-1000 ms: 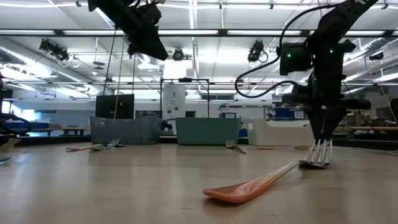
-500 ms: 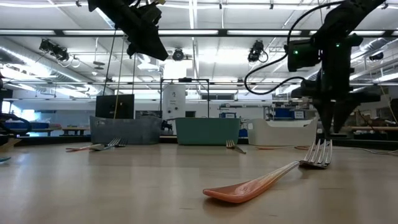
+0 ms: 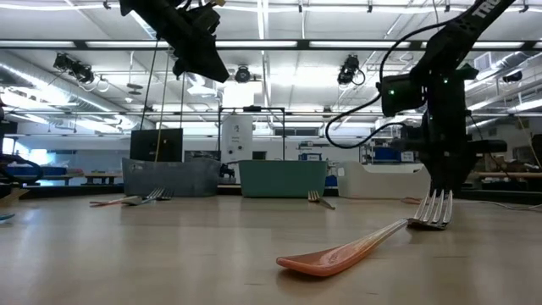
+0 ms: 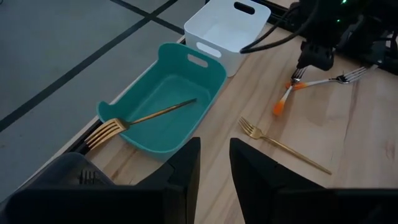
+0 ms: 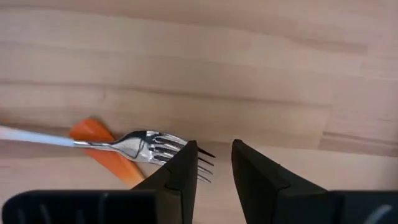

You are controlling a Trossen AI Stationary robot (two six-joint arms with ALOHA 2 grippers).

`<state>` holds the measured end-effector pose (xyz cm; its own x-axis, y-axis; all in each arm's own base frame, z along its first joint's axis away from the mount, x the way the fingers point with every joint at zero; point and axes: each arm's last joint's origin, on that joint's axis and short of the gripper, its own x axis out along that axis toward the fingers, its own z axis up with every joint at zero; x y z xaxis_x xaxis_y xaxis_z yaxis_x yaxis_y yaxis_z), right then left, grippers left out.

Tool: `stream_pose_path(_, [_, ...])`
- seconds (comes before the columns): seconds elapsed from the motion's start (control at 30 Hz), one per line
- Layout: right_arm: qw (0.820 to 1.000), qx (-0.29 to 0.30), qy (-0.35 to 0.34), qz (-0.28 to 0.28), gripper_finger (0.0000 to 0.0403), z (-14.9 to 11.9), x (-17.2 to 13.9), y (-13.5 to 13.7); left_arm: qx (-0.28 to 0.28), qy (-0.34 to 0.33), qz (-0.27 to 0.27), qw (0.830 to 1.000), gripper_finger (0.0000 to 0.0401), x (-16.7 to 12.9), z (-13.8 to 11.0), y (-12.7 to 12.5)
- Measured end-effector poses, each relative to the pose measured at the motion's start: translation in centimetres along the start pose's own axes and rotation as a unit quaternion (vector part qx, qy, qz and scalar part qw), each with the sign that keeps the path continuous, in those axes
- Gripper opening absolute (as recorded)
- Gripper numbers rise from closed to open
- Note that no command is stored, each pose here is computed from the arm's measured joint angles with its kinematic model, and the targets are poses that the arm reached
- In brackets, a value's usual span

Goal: Sort silverware by color (type)
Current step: Put the orange fork into the white bin

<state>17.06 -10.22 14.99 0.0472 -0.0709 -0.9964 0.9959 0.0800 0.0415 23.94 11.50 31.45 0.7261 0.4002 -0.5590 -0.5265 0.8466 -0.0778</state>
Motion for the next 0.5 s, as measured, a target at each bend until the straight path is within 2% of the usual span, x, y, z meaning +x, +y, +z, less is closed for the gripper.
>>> stream_pose_path(0.5, [0.997, -0.01, 0.041, 0.059, 0.0106, -0.14, -0.2, 0.51, 0.0, 0.0, 0.0, 1.0, 0.0096, -0.01, 0.01, 0.0])
